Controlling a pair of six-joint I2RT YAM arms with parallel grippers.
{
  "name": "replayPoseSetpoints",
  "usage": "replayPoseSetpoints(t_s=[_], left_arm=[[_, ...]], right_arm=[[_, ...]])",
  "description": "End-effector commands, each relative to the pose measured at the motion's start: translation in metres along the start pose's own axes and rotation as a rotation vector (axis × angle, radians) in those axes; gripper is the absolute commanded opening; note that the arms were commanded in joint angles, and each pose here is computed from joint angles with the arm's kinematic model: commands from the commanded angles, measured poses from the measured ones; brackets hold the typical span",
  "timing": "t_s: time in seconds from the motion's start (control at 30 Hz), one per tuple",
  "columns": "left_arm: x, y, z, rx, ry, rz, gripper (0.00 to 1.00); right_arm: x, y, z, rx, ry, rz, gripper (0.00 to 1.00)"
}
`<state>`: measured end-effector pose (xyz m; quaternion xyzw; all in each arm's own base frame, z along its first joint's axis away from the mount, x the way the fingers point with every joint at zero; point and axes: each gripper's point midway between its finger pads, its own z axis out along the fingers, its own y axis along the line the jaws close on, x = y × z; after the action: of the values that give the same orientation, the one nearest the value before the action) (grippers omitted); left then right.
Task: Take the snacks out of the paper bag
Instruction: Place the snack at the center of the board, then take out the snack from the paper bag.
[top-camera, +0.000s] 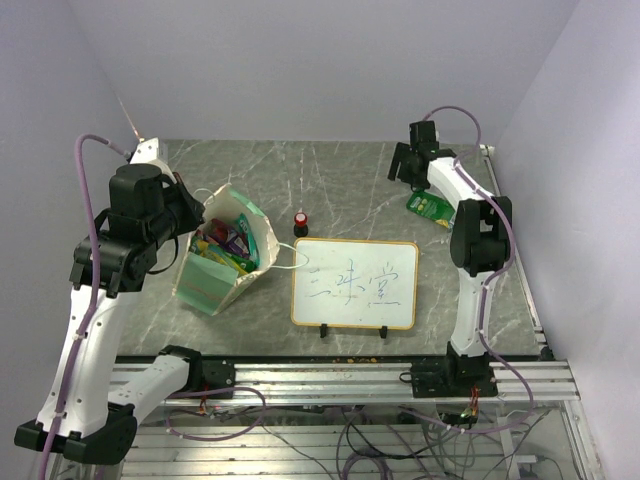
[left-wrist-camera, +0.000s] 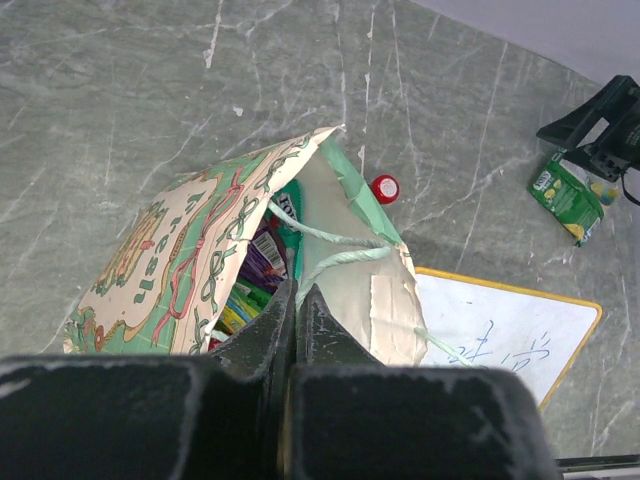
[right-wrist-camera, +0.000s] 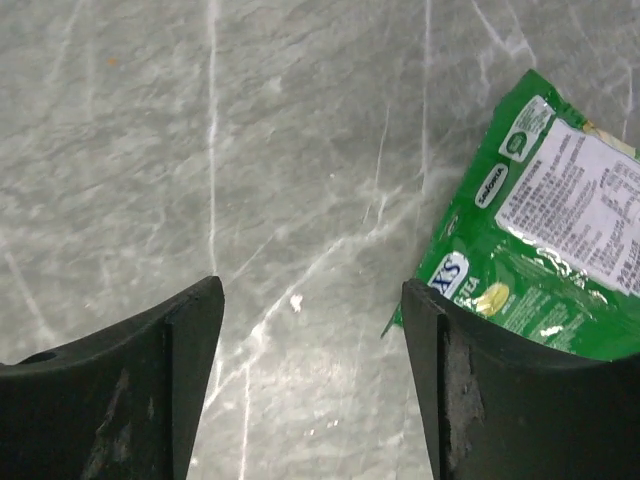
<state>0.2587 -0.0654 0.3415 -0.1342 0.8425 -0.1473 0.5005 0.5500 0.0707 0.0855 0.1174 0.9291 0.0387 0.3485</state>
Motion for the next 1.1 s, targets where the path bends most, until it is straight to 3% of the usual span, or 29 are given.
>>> replayPoseSetpoints(t_s=[0.0,0.13,0.33,0.53,0.77,1.0,1.07], left_arm=[[-0.012,-0.012,-0.011,0.065,-0.049,-0.026,0.07],[-0.013,-0.012,-0.014,0.068,-0.055,-0.016,0.07],[-0.016,-0.01,-0.015,0.064,-0.075,0.016,0.07],[-0.015,-0.015,-0.011,0.102,-0.09,-0.006,0.07],[-0.016,-0.014,-0.01,0.096,-0.11,-0.031,0.07],[-0.033,-0.015,-0.013,0.082,-0.155,-0.014,0.07],[-0.039,-0.017,-0.013,0.081,-0.175,-0.017,0.07]], right_arm=[[-0.003,0.009,-0.057,-0.119,0.025,0.029,0.72],[0.025,0.056,-0.117,-0.342,0.064,0.007,0.73],[0.081,0.162,-0.21,-0.716,0.176,-0.049,0.76],[0.136,0.252,-0.304,-1.06,0.271,-0.214,0.81],[0.193,0.275,-0.318,-1.038,0.338,-0.447,0.75],[0.219,0.286,-0.331,-1.111,0.378,-0.464,0.54],[0.227,0.288,-0.327,-1.088,0.381,-0.482,0.45]])
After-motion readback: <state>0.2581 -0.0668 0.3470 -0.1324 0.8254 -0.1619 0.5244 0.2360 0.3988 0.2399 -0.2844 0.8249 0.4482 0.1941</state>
